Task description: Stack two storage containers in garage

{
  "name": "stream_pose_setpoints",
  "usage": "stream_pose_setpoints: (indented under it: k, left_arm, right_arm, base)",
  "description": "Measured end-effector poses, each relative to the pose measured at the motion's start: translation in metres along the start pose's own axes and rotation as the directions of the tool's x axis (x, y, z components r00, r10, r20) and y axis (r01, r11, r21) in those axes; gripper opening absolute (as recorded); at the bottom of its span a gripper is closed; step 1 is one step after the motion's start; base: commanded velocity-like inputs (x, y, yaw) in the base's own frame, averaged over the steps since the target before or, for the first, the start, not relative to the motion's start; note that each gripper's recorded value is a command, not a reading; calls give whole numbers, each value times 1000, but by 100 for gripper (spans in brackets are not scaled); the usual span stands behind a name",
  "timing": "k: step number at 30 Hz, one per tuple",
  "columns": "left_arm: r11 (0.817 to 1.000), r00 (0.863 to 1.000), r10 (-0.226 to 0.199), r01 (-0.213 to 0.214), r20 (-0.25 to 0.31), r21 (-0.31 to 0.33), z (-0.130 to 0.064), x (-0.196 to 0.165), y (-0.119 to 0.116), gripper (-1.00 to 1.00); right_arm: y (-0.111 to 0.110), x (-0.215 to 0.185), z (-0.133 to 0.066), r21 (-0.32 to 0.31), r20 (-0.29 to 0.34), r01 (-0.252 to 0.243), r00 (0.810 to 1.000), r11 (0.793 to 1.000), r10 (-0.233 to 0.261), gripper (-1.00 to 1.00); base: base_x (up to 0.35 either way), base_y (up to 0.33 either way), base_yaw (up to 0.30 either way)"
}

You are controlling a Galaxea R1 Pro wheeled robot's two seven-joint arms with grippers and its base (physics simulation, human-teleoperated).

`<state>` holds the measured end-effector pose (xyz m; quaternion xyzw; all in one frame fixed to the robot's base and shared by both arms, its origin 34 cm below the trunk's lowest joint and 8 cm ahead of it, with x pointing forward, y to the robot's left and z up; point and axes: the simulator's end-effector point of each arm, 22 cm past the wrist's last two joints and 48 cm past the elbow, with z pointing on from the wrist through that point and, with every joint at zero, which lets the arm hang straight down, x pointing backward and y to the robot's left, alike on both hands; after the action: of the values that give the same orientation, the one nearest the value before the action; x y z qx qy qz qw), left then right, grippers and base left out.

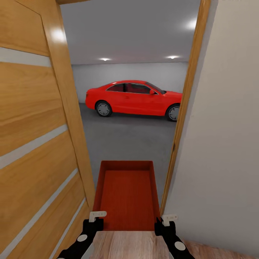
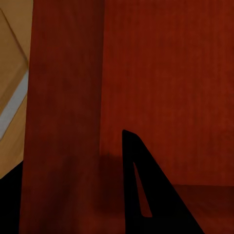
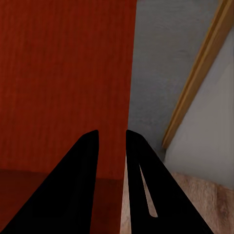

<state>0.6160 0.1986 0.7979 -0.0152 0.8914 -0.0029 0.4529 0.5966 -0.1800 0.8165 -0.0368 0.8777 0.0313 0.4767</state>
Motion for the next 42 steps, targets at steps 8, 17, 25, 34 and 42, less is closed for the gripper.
stream_pose_setpoints:
  k: [8, 17, 25, 34, 42]
  left_arm:
    - [1000, 1000, -1, 1, -1, 0, 0, 0, 0, -100]
    - [1000, 1000, -1, 1, 0, 0, 0, 0, 0, -100]
    - [1000, 1000, -1, 1, 0, -1, 0, 0, 0, -100]
    - [1000, 1000, -1, 1, 0, 0, 0, 0, 0, -100]
    - [1000, 1000, -1, 1, 0, 0, 0, 0, 0, -100]
  right_arm:
    - [0, 0, 0, 0, -1, 1, 1000, 1000, -1, -100]
    - [0, 0, 0, -1, -1, 2, 1000, 1000, -2, -100]
    - [0, 0, 0, -1, 0, 3, 1000, 1000, -3, -100]
    - [0, 0, 0, 0, 0, 2, 1000, 1000, -2, -100]
    - [0, 0, 0, -1, 0, 2, 1000, 1000, -2, -100]
  base:
    - [0, 1, -194]
    - [0, 0, -229]
    - [0, 132, -22]
    - [0, 168, 0]
    - [96, 61, 0]
